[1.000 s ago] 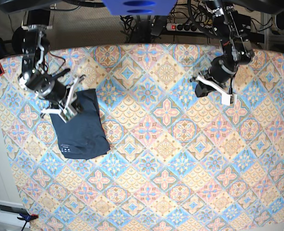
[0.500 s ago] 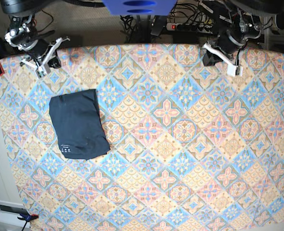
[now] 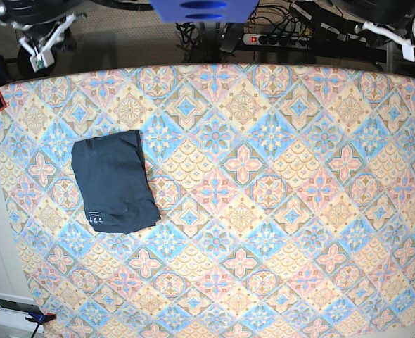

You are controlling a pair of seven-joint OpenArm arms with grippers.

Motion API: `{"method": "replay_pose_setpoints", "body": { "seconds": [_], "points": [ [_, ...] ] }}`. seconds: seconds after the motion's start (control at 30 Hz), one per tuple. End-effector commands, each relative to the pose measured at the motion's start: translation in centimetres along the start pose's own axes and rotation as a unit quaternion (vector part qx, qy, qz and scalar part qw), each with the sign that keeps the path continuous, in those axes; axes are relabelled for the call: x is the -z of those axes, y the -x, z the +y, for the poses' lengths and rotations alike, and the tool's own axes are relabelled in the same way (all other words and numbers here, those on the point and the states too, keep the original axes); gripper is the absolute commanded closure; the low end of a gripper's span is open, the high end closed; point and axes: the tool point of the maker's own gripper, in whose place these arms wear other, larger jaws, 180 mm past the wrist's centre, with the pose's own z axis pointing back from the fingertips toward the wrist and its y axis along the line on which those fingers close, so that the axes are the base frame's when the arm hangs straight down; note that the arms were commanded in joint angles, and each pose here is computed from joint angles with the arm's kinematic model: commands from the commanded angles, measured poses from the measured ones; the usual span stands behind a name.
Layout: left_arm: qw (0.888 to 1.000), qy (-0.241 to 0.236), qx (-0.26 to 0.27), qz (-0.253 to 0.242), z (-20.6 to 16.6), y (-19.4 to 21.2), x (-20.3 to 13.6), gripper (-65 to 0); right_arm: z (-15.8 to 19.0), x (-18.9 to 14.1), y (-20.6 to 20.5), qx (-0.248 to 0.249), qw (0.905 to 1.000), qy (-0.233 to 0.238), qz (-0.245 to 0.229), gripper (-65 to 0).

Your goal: Layout the t-shirt on the table in an organized manner, then fold the t-shirt properly

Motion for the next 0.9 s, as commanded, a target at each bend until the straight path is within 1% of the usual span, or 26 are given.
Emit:
{"method": "replay_pose_setpoints", "body": {
  "seconds": [0.0,0.1,0.17,0.23,0.3,0.37,0.43,0.47,0.53,0.57,0.63,0.73,0.87],
  "points": [
    [1.0,-0.015,0.011,0.012,0.7,0.6,-0.6,-0.1,0.0,-0.2,1.2,0.009,0.9999,-0.004,0.014,0.0],
    [0.996,-0.068,0.029,0.053,3.4,2.9,-0.6,-0.1,0.0,0.8,5.7,0.063,0.996,-0.018,0.061,0.0],
    [0.992,-0.081,0.043,0.09,3.9,5.1,0.3,-0.1,0.3,1.4,8.2,0.093,0.9915,-0.027,0.087,0.0],
    [0.989,-0.081,0.053,0.108,4.0,6.9,1.5,-0.1,1.1,2.1,10.8,0.122,0.9851,-0.042,0.114,0.0],
    [0.991,-0.072,0.054,0.102,3.7,8.2,2.9,-0.1,2.2,2.5,13.5,0.143,0.9772,-0.056,0.147,0.0],
    [0.992,-0.051,0.057,0.099,2.5,9.8,4.7,-0.1,3.0,2.8,15.4,0.145,0.9727,-0.064,0.17,0.0],
    [0.993,-0.025,0.064,0.1,0.7,10.9,6.7,-0.1,3.4,3.3,16.7,0.132,0.9705,-0.066,0.191,0.0],
    [0.992,-0.015,0.069,0.109,-0.1,11.7,7.6,-0.1,3.0,4.2,16.3,0.124,0.9721,-0.064,0.188,0.0],
    [0.988,0.0,0.074,0.135,-1.2,13.8,9.4,-0.1,1.8,6.9,14.1,0.111,0.9778,-0.057,0.168,0.0],
    [0.987,0.008,0.074,0.144,-1.9,14.6,10.5,-0.1,1.2,7.8,13.7,0.108,0.9786,-0.052,0.167,0.0],
    [0.986,0.018,0.07,0.153,-3.0,15.9,12.5,-0.1,0.7,9.1,14.4,0.123,0.9755,-0.047,0.177,0.0],
    [0.983,0.023,0.08,0.165,-3.4,18.2,14.5,-0.1,0.6,10.8,15.5,0.167,0.9711,-0.047,0.164,0.0],
    [0.981,0.042,0.094,0.164,-4.9,20.5,16.8,-0.1,2.4,13.6,15.8,0.193,0.9678,-0.072,0.145,0.0]
  ]
}}
